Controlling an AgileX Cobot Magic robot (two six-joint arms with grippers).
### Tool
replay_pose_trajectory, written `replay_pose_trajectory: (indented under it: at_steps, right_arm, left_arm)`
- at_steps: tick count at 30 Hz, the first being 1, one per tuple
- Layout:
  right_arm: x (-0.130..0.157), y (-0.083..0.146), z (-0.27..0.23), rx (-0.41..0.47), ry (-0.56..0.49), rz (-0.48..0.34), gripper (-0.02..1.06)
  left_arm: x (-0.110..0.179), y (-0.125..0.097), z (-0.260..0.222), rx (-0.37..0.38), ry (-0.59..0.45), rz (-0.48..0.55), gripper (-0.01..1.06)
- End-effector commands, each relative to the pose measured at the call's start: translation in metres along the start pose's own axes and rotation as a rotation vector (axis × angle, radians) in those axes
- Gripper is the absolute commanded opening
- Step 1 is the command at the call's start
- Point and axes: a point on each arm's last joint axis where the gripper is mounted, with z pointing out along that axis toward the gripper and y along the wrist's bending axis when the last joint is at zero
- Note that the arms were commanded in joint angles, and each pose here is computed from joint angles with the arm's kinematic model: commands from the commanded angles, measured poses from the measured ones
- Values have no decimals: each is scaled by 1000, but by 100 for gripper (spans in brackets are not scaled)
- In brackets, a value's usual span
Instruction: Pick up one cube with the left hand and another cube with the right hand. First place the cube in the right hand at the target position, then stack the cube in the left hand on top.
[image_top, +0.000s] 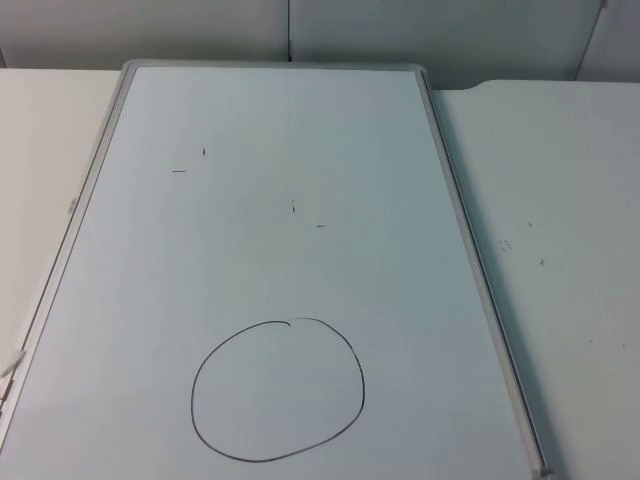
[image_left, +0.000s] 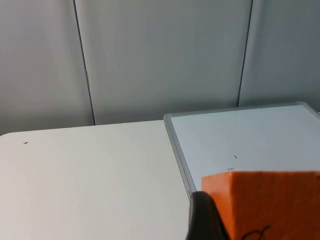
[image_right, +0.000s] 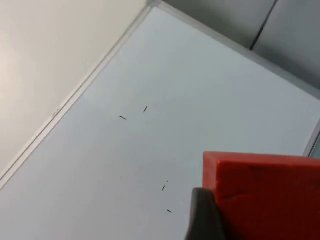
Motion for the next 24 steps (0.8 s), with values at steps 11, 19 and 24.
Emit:
replay_pose_trajectory:
  at_steps: [11,19,24]
  right_arm:
    - [6,59,-109,-153,-144,-210,0]
    - [33,60,-144,-177,-203,-252,0]
    - [79,60,-127,-192,-153,-243,0]
  left_arm:
    - [-2,0,-1,5,-26,4,0]
    - [-2,0,-1,5,-26,4,0]
    - [-2,0,-1,5,-26,4,0]
